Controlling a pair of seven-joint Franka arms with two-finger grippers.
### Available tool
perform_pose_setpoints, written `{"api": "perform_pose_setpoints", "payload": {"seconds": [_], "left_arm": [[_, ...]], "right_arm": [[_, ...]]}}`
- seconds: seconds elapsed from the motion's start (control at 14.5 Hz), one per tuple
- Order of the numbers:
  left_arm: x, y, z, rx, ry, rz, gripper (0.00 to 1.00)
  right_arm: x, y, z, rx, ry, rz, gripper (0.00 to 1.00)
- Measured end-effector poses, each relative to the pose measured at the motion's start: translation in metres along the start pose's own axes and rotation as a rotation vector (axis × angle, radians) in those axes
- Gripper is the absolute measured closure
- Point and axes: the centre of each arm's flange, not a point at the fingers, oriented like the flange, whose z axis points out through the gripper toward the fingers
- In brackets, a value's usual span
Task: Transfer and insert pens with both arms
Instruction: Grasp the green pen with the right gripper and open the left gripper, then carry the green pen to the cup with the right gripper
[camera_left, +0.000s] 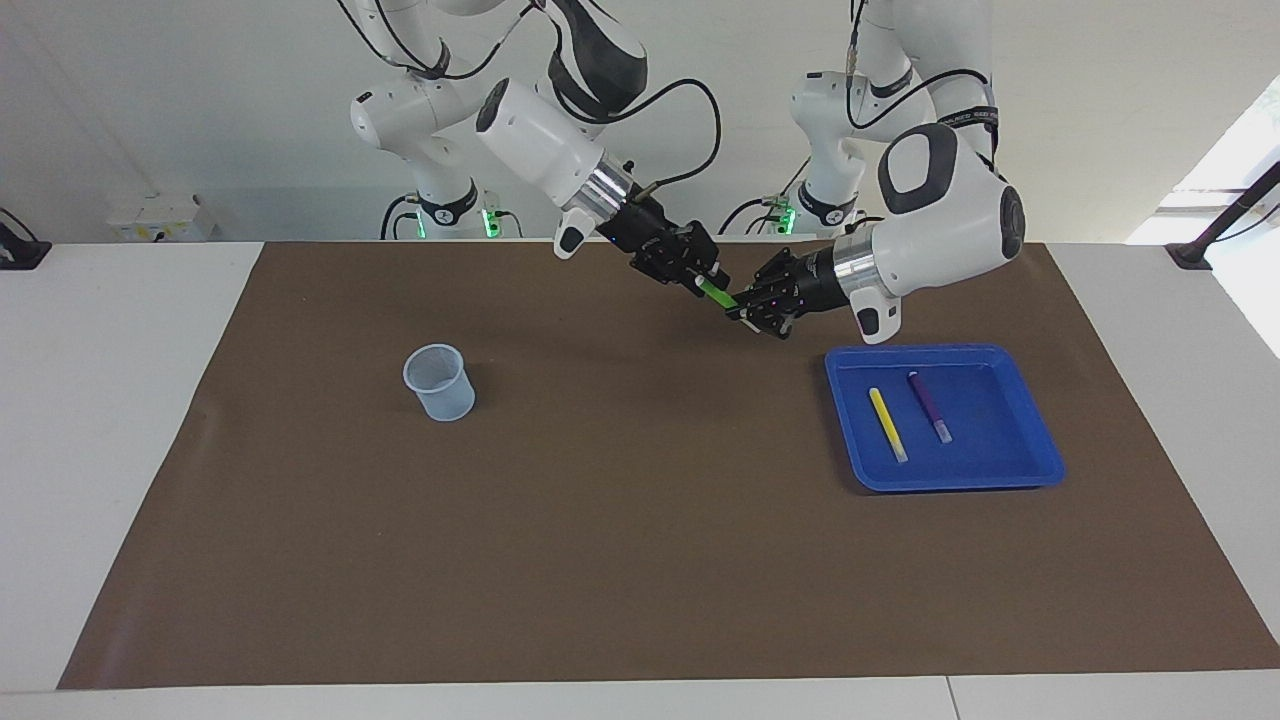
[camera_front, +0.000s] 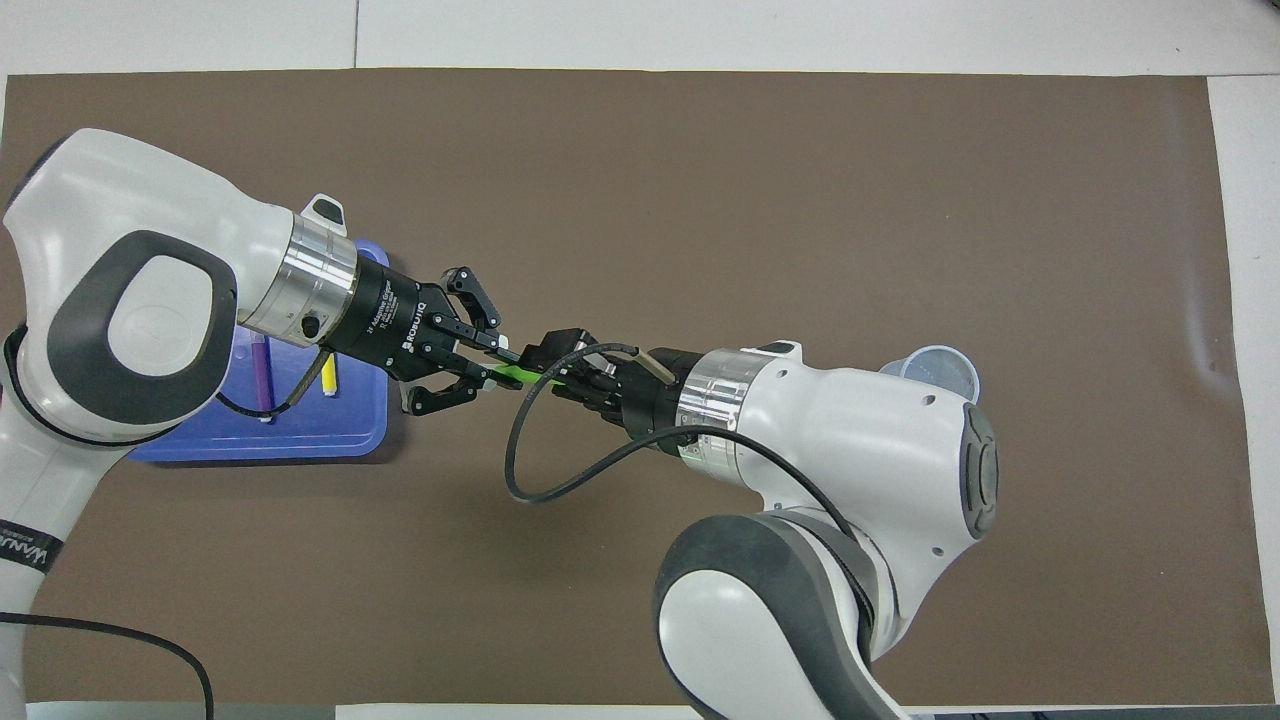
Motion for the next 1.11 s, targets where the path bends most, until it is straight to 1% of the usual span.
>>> {"api": "perform_pose_setpoints", "payload": {"seconds": [0.07,0.14,0.21,0.35,0.69,0.76,0.9,0.97,1.11], "left_arm": [[0.0,0.0,0.0,0.0,-0.001,0.0,0.83],[0.0,0.0,0.0,0.0,-0.001,0.0,0.83],[0.0,0.0,0.0,-0.001,-0.001,0.0,0.83],[0.003,0.0,-0.006,-0.01,-0.002,-0.002,0.83],[0.003,0.0,-0.006,-0.011,-0.002,0.0,0.83],[0.002,-0.001,-0.005,-0.011,-0.002,0.003,0.78],[-0.003,-0.002,-0.006,-0.015,-0.001,0.011,0.58],[-0.004,-0.002,-0.007,-0.021,0.0,0.016,0.44],[-0.004,-0.001,-0.011,-0.036,0.003,0.048,0.23]], "right_arm": [[0.0,0.0,0.0,0.0,0.0,0.0,0.61],[0.0,0.0,0.0,0.0,0.0,0.0,0.61],[0.0,0.0,0.0,-0.001,0.0,0.0,0.65],[0.001,0.004,0.002,-0.01,0.0,0.001,0.81],[0.002,0.004,0.002,-0.011,-0.002,0.001,0.81],[0.001,0.004,0.002,-0.013,-0.009,0.001,0.81],[0.004,0.005,0.001,-0.026,-0.038,0.007,0.81],[0.01,0.008,-0.001,-0.045,-0.058,0.005,0.81],[0.037,0.016,-0.019,-0.139,-0.095,-0.06,0.81]]}}
